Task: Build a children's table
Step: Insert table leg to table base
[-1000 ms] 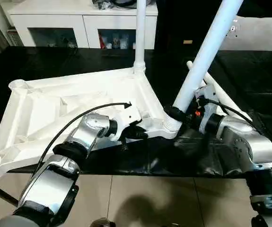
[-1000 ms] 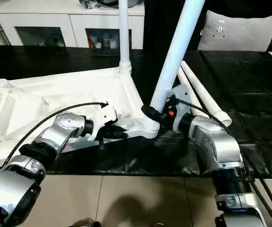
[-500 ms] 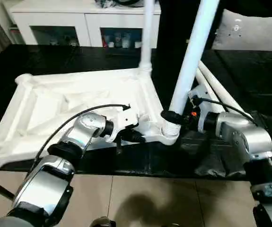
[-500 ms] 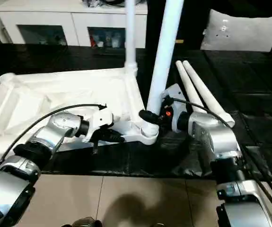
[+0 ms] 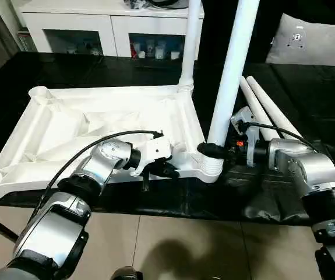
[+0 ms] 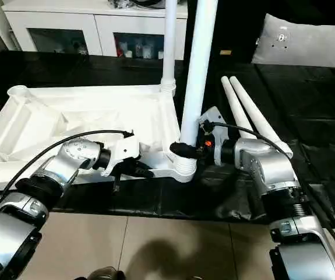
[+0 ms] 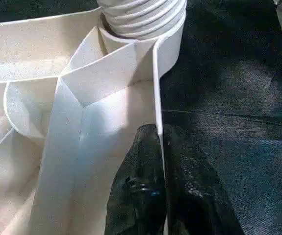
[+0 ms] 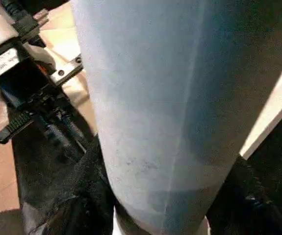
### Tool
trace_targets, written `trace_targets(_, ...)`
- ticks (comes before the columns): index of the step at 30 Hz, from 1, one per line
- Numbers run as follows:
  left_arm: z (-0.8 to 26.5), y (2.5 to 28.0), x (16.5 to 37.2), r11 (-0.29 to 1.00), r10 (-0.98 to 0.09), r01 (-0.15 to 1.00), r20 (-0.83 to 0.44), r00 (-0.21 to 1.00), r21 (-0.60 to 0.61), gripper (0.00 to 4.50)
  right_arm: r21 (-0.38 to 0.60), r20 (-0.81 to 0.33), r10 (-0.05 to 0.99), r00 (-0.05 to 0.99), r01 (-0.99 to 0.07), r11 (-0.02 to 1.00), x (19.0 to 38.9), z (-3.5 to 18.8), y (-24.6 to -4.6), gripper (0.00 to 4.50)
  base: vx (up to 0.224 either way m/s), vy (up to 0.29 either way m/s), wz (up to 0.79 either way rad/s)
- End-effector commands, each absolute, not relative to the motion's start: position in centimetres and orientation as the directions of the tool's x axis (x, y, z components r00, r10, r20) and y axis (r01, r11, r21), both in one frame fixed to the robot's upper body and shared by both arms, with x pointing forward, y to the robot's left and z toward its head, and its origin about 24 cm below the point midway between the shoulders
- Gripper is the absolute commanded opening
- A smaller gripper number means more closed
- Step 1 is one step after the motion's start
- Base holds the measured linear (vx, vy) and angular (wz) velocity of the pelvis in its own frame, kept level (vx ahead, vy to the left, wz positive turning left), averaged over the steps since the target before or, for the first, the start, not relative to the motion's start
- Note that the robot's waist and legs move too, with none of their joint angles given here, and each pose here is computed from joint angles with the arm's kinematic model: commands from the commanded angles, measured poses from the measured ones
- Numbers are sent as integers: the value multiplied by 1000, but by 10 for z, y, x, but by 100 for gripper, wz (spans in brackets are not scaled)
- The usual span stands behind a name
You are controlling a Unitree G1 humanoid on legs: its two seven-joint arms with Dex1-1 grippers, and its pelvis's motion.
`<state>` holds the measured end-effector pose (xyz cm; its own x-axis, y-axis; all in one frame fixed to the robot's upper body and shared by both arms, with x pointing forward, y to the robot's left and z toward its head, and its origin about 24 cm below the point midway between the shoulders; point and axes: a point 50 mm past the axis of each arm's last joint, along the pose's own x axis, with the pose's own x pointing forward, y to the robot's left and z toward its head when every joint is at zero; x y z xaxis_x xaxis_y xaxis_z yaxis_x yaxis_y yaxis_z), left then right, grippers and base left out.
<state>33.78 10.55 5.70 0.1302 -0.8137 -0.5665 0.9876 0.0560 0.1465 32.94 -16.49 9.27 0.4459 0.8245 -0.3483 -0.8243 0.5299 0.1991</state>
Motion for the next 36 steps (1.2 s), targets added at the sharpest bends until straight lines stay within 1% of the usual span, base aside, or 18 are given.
trace_targets(1, 57, 107, 337, 26, -795, 987, -595, 117, 159, 0, 208, -381, 813, 441, -815, 540, 327, 84, -168, 191, 0, 0, 0)
trace_targets(6, 58, 104, 336, 25, -805, 987, -583, 113, 157, 0, 232, -350, 813, 466, -797, 557, 328, 79, -167, 191, 0, 0, 0)
trace_targets(10, 57, 103, 338, 65, -817, 986, -559, 141, 154, 0, 357, -242, 814, 528, -731, 581, 323, 67, -171, 191, 0, 0, 0)
trace_targets(11, 57, 103, 338, 65, -817, 986, -559, 141, 154, 0, 357, -242, 814, 528, -731, 581, 323, 67, -171, 190, 0, 0, 0)
trace_targets(13, 57, 102, 338, 83, -823, 985, -547, 153, 151, 0, 410, -198, 807, 557, -700, 584, 316, 57, -174, 189, 0, 0, 0)
trace_targets(14, 57, 102, 338, 83, -823, 985, -547, 153, 151, 0, 410, -198, 807, 557, -700, 584, 316, 57, -174, 189, 0, 0, 0)
trace_targets(17, 57, 101, 338, 106, -836, 985, -524, 163, 136, 0, 467, -144, 793, 592, -666, 582, 300, 41, -177, 189, 0, 0, 0)
trace_targets(18, 57, 101, 338, 106, -836, 985, -524, 163, 136, 0, 467, -144, 793, 592, -666, 582, 300, 41, -177, 189, 0, 0, 0)
trace_targets(19, 57, 101, 338, 106, -836, 985, -524, 161, 135, 0, 470, -132, 788, 601, -662, 584, 294, 37, -178, 189, 0, 0, 0)
trace_targets(23, 56, 101, 337, 107, -836, 985, -524, 162, 133, 0, 432, -130, 764, 632, -658, 617, 289, 35, -180, 189, 0, 0, 0)
trace_targets(25, 55, 102, 337, 109, -835, 985, -526, 163, 132, 0, 328, -171, 746, 643, -677, 659, 285, 33, -181, 189, 0, 0, 0)
trace_targets(27, 54, 102, 337, 107, -833, 985, -530, 162, 132, 0, 274, -191, 735, 651, -683, 677, 285, 33, -182, 189, 0, 0, 0)
trace_targets(29, 53, 102, 336, 103, -830, 986, -534, 159, 133, 0, 242, -191, 726, 661, -685, 687, 287, 35, -182, 189, 0, 0, 0)
trace_targets(30, 53, 102, 336, 101, -830, 986, -536, 157, 133, 0, 229, -191, 722, 665, -685, 691, 288, 36, -181, 189, 0, 0, 0)
trace_targets(34, 52, 100, 335, 96, -830, 987, -536, 152, 131, 0, 238, -173, 721, 671, -682, 692, 292, 38, -179, 189, 0, 0, 0)
trace_targets(36, 52, 100, 334, 85, -827, 987, -543, 145, 133, 0, 222, -217, 734, 643, -700, 679, 293, 35, -176, 189, 0, 0, 0)
